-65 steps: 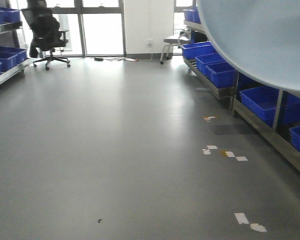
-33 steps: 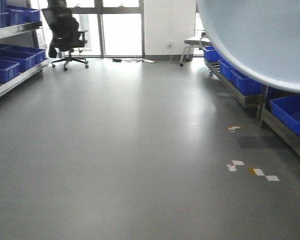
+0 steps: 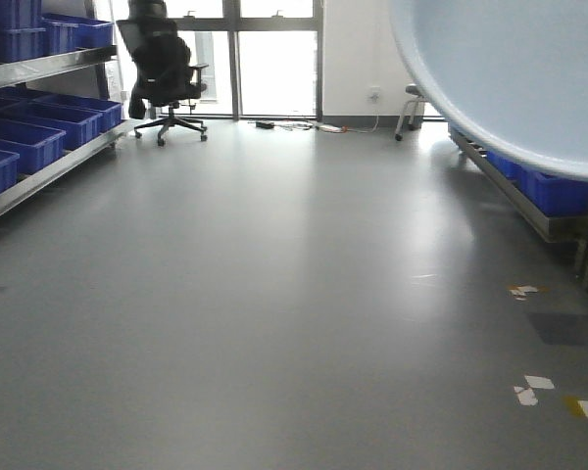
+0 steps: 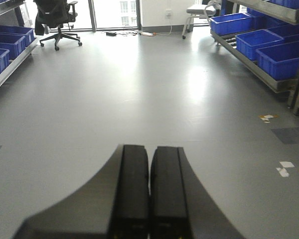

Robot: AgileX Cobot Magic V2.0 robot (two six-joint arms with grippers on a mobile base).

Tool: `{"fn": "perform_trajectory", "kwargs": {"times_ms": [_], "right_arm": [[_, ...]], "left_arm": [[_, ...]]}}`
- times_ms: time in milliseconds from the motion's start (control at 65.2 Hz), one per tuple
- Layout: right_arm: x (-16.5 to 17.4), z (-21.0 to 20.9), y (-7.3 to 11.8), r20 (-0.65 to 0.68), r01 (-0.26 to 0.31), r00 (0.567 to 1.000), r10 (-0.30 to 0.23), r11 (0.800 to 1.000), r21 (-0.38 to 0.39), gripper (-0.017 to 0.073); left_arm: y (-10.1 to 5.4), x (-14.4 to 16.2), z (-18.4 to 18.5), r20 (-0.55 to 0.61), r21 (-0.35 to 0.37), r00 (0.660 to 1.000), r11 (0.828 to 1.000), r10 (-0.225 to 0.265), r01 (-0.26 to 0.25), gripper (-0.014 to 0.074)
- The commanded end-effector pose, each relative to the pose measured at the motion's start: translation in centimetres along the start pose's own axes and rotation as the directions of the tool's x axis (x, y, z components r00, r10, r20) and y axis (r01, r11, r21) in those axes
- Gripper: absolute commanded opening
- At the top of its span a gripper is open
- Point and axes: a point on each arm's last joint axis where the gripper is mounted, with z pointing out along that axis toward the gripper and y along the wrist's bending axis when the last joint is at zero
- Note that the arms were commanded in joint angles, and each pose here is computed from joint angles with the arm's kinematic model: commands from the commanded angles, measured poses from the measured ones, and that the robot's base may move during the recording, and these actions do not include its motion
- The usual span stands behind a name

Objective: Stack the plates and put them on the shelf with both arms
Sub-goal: 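Drive the base to the shelf of blue bins holding the plates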

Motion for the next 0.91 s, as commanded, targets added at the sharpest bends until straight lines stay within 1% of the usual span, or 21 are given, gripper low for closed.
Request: {"fn": "perform_trajectory", "kwargs": {"times_ms": [0,890], "right_arm": [[-2.03,-0.19,0.25,0.137,-0.004,0.991,0.005,1.0,-0.011,0.0053],[-2.03,-0.19,0.25,0.137,-0.004,0.991,0.005,1.0,-0.011,0.0053]], "left_arm": [[0.15,-1.75,-0.13,0.11,-0.01,0.994,1.0,-0.016,0.018,0.0082],[0.15,-1.75,-0.13,0.11,-0.01,0.994,1.0,-0.016,0.018,0.0082]]}}
